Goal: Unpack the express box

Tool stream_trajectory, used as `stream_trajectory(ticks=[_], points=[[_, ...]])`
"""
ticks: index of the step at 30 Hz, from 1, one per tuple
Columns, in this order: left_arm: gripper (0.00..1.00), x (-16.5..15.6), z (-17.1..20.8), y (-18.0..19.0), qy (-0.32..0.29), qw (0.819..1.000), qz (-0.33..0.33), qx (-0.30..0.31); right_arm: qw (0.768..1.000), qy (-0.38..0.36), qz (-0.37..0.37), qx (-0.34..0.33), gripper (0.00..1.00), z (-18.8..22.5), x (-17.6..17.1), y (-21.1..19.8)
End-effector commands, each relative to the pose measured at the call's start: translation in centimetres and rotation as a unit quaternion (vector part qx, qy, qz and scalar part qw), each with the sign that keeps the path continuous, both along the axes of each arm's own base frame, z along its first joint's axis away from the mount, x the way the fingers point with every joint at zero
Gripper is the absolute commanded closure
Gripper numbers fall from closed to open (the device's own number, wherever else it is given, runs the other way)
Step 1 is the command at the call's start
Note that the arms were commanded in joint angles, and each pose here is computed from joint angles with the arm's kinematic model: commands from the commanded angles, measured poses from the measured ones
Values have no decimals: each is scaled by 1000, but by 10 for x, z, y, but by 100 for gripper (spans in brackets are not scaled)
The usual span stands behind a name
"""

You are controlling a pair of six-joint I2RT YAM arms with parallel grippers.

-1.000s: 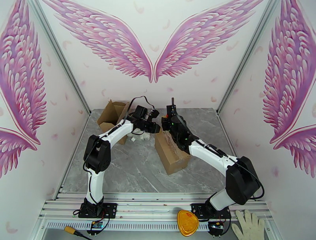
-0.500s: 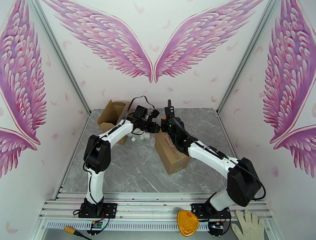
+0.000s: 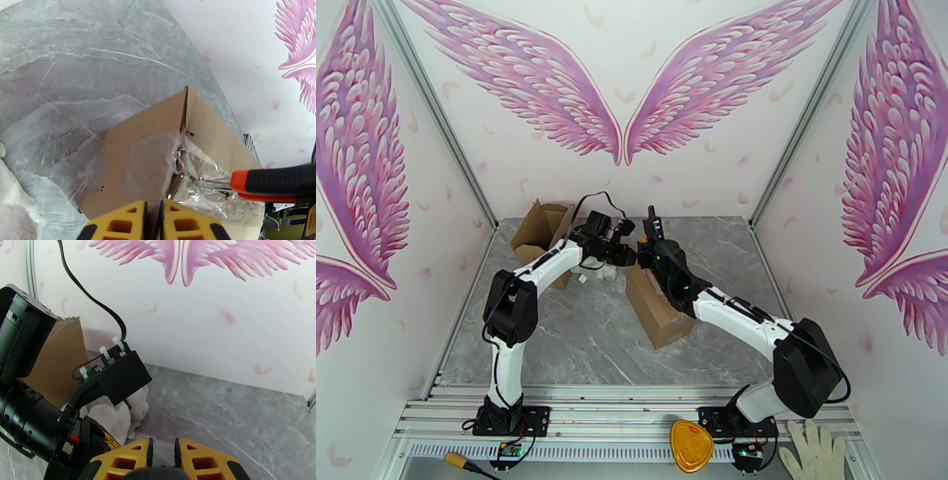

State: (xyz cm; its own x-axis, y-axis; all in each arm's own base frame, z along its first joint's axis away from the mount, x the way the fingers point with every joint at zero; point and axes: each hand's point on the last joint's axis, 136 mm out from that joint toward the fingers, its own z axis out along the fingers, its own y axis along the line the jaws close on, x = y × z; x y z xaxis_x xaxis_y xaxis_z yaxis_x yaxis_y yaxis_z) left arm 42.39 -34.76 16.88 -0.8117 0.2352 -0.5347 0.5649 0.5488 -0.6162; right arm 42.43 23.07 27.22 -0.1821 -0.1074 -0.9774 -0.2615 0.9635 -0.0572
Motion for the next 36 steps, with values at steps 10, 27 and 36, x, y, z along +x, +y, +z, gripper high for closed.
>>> stream_trajectory(ticks=[10,27,36], points=[[86,5,-55,25,32,995,44,81,999,30,6,-32,100,-22,-22,-10],[87,7,-55,26,30,995,48,87,998,51,3,-29,100,-25,-41,-23],[88,7,-51,23,25,996,45,77,998,60,2,-18,100,-27,-48,-28]])
